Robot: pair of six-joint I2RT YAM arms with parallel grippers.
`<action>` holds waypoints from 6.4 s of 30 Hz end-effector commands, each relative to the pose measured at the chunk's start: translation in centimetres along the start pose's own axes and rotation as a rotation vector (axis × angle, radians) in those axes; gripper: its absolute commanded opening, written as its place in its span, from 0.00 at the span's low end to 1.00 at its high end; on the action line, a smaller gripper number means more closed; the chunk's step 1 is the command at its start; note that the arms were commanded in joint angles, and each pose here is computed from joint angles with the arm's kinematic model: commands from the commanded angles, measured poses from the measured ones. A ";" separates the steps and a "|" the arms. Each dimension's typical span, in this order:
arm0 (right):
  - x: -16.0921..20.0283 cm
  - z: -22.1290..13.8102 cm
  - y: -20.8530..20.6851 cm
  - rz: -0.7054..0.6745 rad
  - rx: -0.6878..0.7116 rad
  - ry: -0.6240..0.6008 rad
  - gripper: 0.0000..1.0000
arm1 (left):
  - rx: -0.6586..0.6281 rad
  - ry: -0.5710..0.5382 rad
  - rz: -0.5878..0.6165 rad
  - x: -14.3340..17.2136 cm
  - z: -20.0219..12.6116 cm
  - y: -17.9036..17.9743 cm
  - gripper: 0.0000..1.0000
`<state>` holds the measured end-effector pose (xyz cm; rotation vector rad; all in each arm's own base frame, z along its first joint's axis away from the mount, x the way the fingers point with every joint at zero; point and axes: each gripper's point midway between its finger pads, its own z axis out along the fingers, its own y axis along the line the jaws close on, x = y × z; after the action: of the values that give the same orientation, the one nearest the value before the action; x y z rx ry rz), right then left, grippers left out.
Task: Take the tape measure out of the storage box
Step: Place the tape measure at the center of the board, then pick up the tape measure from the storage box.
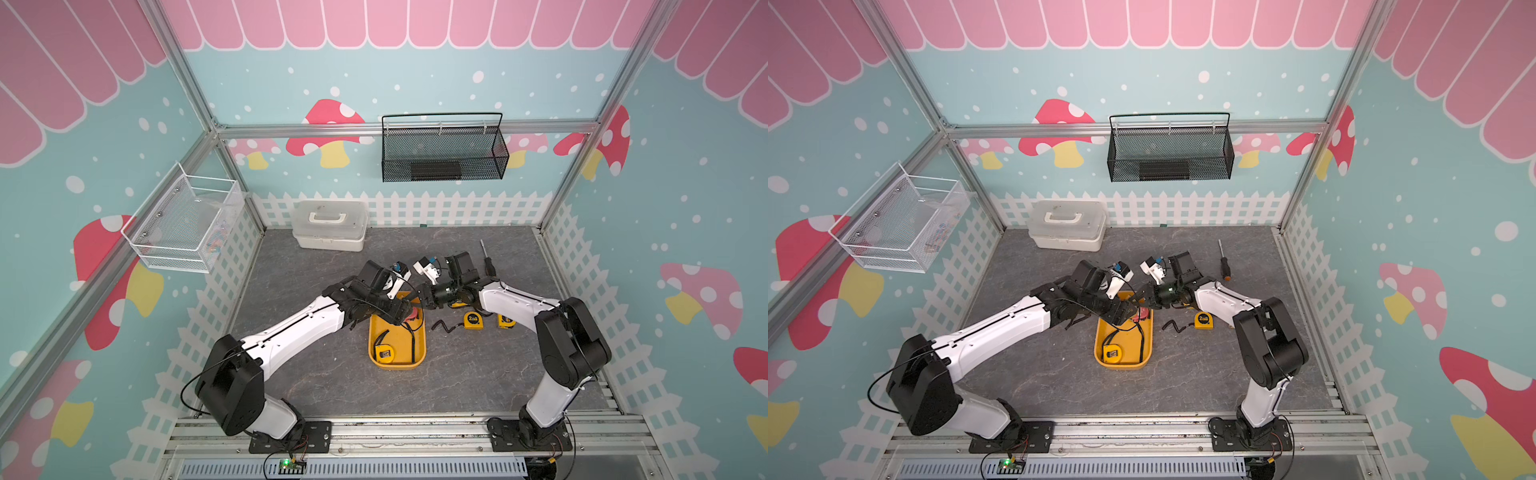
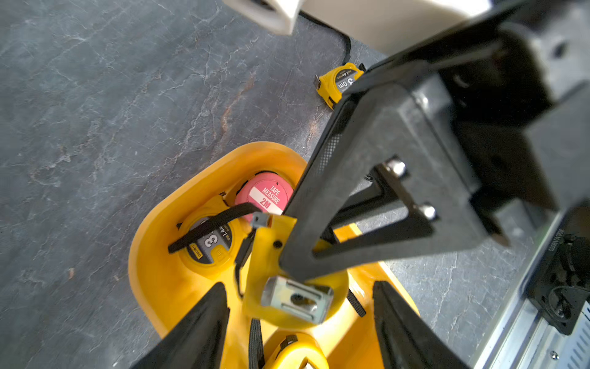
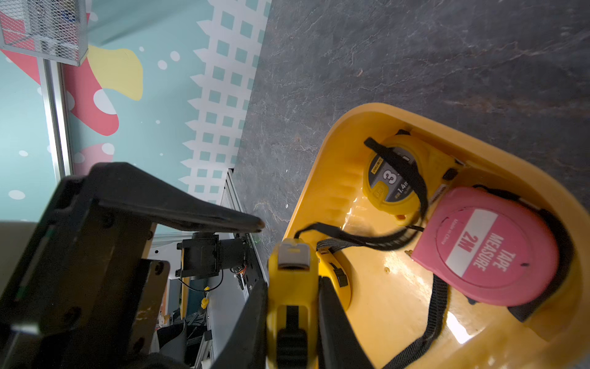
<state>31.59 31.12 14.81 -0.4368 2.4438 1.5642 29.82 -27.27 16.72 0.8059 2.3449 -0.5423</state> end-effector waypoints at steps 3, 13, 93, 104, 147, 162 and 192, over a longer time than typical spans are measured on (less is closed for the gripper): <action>-1.0 -0.2 0.5 -0.020 -0.011 -0.013 0.22 | -0.072 -0.024 -0.012 1.5 -3.5 1.2 0.73; -3.2 -3.0 0.9 -0.036 -0.003 -0.083 0.22 | -0.178 -0.114 -0.070 2.0 -7.2 4.1 0.76; 1.3 -29.2 -27.7 0.512 0.778 -0.426 0.23 | -0.080 -0.047 -0.104 4.0 -1.7 4.2 0.76; 1.8 -29.0 -28.4 0.544 0.756 -0.424 0.31 | -0.067 -0.051 -0.108 3.5 -1.6 4.0 0.76; 2.8 -22.8 -17.4 0.272 0.665 -0.339 0.52 | -0.101 -0.016 -0.101 4.1 -1.1 4.7 0.77; 2.7 -16.8 -15.2 0.201 0.583 -0.233 0.56 | -0.082 0.074 -0.153 5.3 0.6 4.0 0.77; 2.5 -15.5 -15.1 0.195 0.524 -0.191 0.58 | -0.238 0.306 -0.155 3.8 8.6 6.0 0.73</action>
<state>34.56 10.28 7.76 0.0725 2.6571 0.8824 34.21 -26.16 6.78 0.6579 2.6916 -0.2695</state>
